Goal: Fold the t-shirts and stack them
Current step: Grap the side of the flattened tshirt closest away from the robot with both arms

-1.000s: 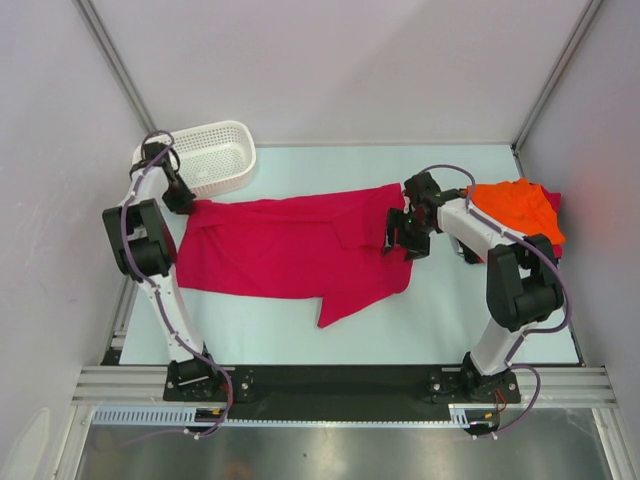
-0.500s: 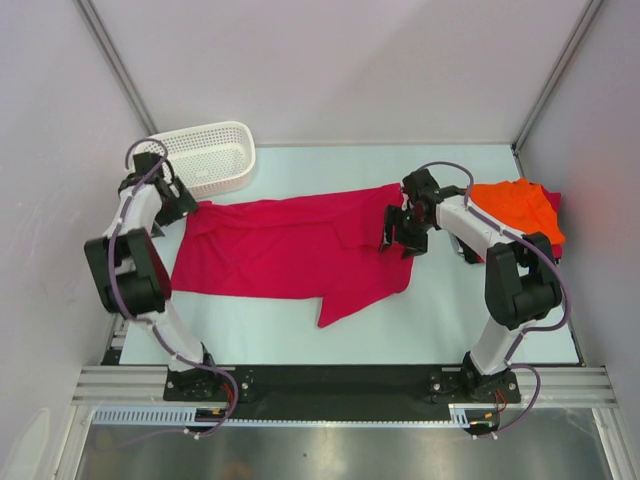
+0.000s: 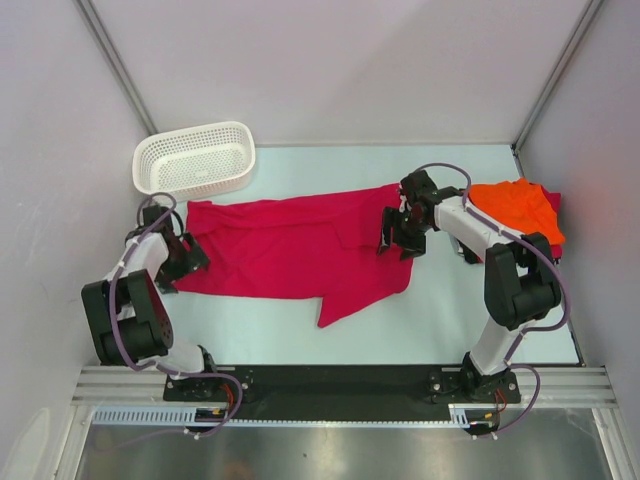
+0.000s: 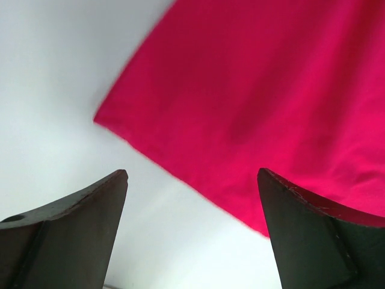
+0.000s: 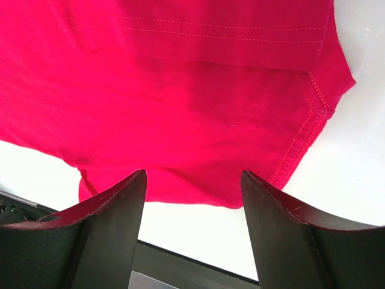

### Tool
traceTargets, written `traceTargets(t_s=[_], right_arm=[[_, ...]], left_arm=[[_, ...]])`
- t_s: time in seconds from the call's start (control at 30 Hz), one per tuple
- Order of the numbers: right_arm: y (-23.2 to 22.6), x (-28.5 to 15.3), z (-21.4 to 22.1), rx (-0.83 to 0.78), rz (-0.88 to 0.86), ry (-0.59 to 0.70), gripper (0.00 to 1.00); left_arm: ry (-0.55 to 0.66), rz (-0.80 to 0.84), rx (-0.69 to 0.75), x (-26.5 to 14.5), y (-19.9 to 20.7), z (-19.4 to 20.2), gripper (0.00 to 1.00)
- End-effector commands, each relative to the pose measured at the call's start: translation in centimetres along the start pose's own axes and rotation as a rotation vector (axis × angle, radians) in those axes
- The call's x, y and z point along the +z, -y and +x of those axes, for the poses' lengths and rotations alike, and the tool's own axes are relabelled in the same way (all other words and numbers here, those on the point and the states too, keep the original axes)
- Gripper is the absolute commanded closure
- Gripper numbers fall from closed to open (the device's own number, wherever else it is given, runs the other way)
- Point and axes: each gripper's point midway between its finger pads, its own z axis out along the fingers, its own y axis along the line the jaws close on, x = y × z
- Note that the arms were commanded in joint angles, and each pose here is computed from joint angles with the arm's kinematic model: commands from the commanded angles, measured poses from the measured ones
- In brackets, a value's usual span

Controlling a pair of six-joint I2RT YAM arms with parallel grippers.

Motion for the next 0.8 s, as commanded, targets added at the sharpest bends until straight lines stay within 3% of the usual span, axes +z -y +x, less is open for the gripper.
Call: traceTargets(t_s=[0.0,0.4,0.77], right_arm=[[-0.9,-0.3,-0.4,-0.034,-0.025,0.002,0.31],[-1.1,-0.7,0.6,-0.044,-0.027,-0.014,0.31],[-0.8,-1.2,3.3,-0.032,-0.033,-0.045,0.3]], left_arm=[[0.004,0.024,-0.057,-0.6,-0.3,0.7,0.05],[-0.037,-0.164,-0.106,0.3,-5.2,0.6,0.03],[-0.056,-0.158,-0.128,2.3,-5.5,-0.1,0.05]])
